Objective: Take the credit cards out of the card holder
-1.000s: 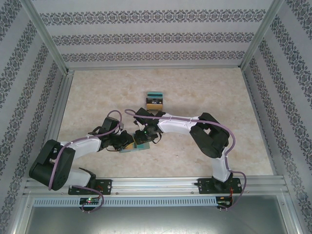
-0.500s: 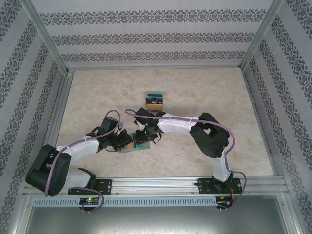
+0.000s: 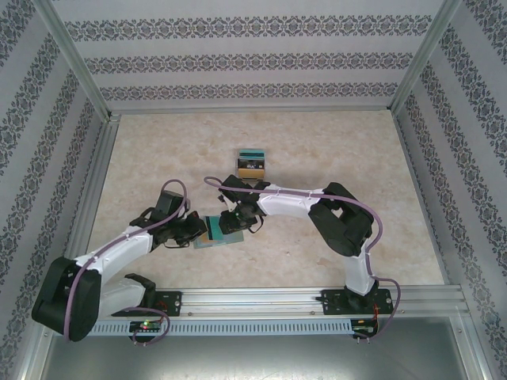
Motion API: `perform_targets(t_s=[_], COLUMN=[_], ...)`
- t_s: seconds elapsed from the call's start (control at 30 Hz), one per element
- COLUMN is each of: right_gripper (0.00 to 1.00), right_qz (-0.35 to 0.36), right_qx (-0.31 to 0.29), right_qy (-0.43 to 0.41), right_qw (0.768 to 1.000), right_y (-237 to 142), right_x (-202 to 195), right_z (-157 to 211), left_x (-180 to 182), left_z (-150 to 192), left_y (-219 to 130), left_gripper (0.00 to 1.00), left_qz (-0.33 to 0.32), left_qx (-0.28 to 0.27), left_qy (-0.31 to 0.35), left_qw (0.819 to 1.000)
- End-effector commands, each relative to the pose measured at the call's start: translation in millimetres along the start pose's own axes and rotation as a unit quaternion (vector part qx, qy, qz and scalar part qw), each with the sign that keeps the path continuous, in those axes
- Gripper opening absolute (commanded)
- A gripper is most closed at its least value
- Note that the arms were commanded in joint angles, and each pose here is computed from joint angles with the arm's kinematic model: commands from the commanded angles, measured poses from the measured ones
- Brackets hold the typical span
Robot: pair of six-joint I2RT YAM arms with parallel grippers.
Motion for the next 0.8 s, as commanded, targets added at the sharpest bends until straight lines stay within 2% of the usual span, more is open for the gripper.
perform_targets(t_s=[0.0, 0.17, 0.37, 0.53, 0.77], right_gripper=[0.36, 0.37, 0.40, 0.40, 0.37], right_qz=[0.036, 0.032, 0.022, -0.019, -0.133], right_qx=[0.026, 0.009, -0.055, -0.128, -0.190], right_qy=[0.018, 0.011, 0.000, 0.023, 0.074], right_qw=[0.999, 0.999, 0.998, 0.991, 0.970], right_y=[6, -5, -48, -94, -135], right_x=[-18, -15, -8, -15, -35], right_z=[13, 7, -12, -25, -34], left_x=[12, 5, -14, -42, -83], left_z=[2, 3, 0, -5, -19], left_y=[-11, -26, -47, -60, -63], left_gripper=[0.00, 0.00, 0.00, 0.00, 0.00], left_qz=[-0.037, -0.027, 0.004, 0.079, 0.203], left_qx=[-0.012, -0.029, -0.049, -0.060, -0.057], left_qy=[-0.004, 0.001, 0.017, 0.032, 0.040], left_qw=[0.999, 0.999, 0.999, 0.995, 0.977])
Point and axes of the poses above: each hand's point on the last joint's axis, 136 mm out from that joint toward the fingers, its own y axis out along the fingers, its own x axis along the line the jaws close on, z = x × y, the point moved 9 cm from there along -y, back along the fingers, and after that the axes turned 7 degrees about -y, right-handed, at the moved point
